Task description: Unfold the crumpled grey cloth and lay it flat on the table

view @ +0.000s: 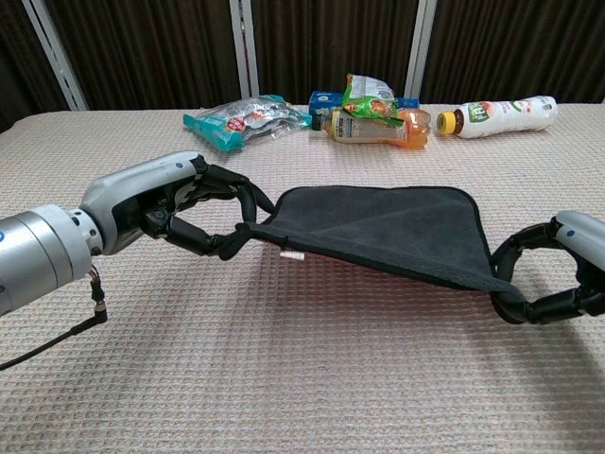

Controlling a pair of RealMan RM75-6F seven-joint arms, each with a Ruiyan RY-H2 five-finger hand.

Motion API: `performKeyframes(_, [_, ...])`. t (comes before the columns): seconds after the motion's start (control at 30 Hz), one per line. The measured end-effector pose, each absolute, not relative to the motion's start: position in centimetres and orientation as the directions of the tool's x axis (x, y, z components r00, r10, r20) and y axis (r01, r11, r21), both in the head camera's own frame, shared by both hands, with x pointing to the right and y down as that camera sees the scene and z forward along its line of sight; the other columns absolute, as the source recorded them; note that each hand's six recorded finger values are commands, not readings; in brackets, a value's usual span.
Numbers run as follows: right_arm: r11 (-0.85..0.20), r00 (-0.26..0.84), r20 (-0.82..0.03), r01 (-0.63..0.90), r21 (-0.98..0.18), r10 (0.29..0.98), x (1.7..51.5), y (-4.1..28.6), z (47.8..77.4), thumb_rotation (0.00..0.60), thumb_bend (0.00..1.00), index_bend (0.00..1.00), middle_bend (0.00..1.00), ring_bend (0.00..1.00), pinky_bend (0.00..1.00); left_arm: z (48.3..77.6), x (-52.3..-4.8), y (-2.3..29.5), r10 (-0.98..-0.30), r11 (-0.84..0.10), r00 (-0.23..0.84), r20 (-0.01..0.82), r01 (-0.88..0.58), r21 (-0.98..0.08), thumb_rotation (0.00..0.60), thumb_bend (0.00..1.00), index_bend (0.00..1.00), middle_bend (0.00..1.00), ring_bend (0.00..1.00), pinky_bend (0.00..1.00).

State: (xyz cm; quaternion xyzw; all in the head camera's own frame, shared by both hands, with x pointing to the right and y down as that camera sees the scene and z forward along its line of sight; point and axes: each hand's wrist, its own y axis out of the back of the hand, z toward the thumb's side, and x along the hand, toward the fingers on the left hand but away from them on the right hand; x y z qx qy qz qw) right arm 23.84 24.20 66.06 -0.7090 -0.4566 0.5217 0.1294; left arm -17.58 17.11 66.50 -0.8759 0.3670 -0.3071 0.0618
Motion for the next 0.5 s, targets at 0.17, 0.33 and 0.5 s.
performKeyframes(0.17, [-0.563,0.049,-0.633,0.512,-0.648,0.773,23.6,24.9,66.1,0.6,0.6,0.69,0.32,0.09,0.08,66.6,-17.8,17.8,-0.671,-0.731,0.546,0.501,-0.601,-0.324,0.6,0.58,0.56,0.28,0.03,0.04])
performKeyframes(0.33, [-0.576,0.055,-0.645,0.512,-0.638,0.762,23.5,25.4,66.3,0.6,0.6,0.69,0.32,0.09,0.08,66.9,-18.2,18.4,-0.661,-0.739,0.546,0.515,-0.594,-0.317,0.6,0.57,0.56,0.28,0.03,0.04])
performKeyframes(0.5, [-0.593,0.06,-0.658,0.502,-0.63,0.75,23.4,26.1,66.6,0.6,0.6,0.69,0.32,0.09,0.08,67.3,-18.4,18.8,-0.653,-0.742,0.542,0.528,-0.598,-0.303,0.6,0.57,0.56,0.28,0.03,0.04])
